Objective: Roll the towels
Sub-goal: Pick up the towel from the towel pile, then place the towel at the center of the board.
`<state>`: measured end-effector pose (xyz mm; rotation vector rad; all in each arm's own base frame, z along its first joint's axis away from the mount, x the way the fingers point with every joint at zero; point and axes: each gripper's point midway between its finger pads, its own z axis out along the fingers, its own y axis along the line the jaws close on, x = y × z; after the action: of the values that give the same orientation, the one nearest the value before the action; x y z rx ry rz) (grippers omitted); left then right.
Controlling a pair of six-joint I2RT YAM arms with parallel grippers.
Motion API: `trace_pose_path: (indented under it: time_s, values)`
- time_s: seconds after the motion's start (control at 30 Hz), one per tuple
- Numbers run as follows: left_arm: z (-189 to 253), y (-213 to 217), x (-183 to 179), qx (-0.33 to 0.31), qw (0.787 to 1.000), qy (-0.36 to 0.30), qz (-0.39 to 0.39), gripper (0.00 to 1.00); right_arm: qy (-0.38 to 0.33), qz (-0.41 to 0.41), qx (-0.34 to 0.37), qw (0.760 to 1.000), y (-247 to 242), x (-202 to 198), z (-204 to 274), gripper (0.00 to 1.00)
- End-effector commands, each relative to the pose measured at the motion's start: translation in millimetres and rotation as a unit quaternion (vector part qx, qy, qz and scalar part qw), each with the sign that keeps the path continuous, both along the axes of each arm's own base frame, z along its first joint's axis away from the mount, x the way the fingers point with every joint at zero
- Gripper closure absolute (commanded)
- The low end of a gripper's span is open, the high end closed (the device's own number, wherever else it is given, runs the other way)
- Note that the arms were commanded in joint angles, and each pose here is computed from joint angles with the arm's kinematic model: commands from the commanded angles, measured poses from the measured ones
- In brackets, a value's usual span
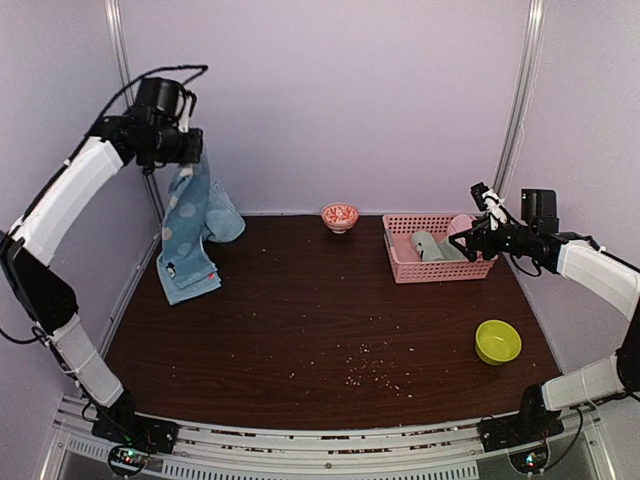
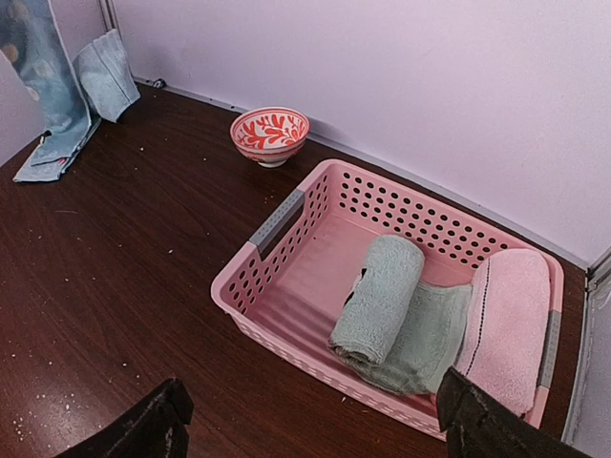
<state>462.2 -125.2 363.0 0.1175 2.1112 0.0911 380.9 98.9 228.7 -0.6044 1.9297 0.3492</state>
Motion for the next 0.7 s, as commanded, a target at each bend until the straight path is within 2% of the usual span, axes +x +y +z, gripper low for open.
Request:
trace_pose_path:
  time_s: [0.0, 0.1, 0.2, 0.37, 0.43, 0.5, 0.53, 0.6, 0.67]
  values:
    - [142.9, -43.9, -54.8, -0.088, 0.972, -0.160, -0.147, 1.00, -0.022, 0.008, -0.005, 1.000, 3.0, 0.3, 15.7, 0.09]
    - [190.6, -95.2, -102.8, -0.138, 0.929, -0.214, -0.270, 1.00, -0.020, 0.006, -0.007, 1.000, 2.3, 1.2, 13.2, 0.09]
    - [202.1, -139.3, -142.5, -0.162, 0.886, -0.223, -0.372, 1.00, -0.015, 0.005, -0.009, 1.000, 1.6, 2.8, 10.0, 0.09]
    - [148.5, -201.9, -170.7, -0.224, 0.831, -0.138, -0.490, 1.00, -0.011, 0.003, -0.009, 1.000, 1.1, 4.3, 6.9, 0.08]
    - [118.2, -235.6, -197.0, -0.239, 0.797, -0.098, -0.546, 1.00, -0.009, 0.004, -0.003, 1.000, 2.1, 3.9, 9.4, 0.08]
    - [86.5, -259.8, -220.9, -0.234, 0.772, -0.064, -0.587, 1.00, -0.011, 0.008, 0.002, 1.000, 3.9, 2.3, 17.2, 0.11]
    - [72.4, -267.0, -230.2, -0.220, 0.766, -0.054, -0.602, 1.00, -0.013, 0.009, 0.003, 1.000, 4.0, 1.2, 23.3, 0.13]
    - [43.1, -265.1, -230.5, -0.192, 0.786, -0.028, -0.587, 1.00, -0.022, 0.032, -0.004, 0.999, 8.8, -6.9, 38.5, 0.17]
    - [4.3, -246.8, -207.7, -0.142, 0.845, 0.007, -0.516, 1.00, -0.031, 0.078, -0.020, 0.996, 18.2, -22.1, 49.9, 0.21]
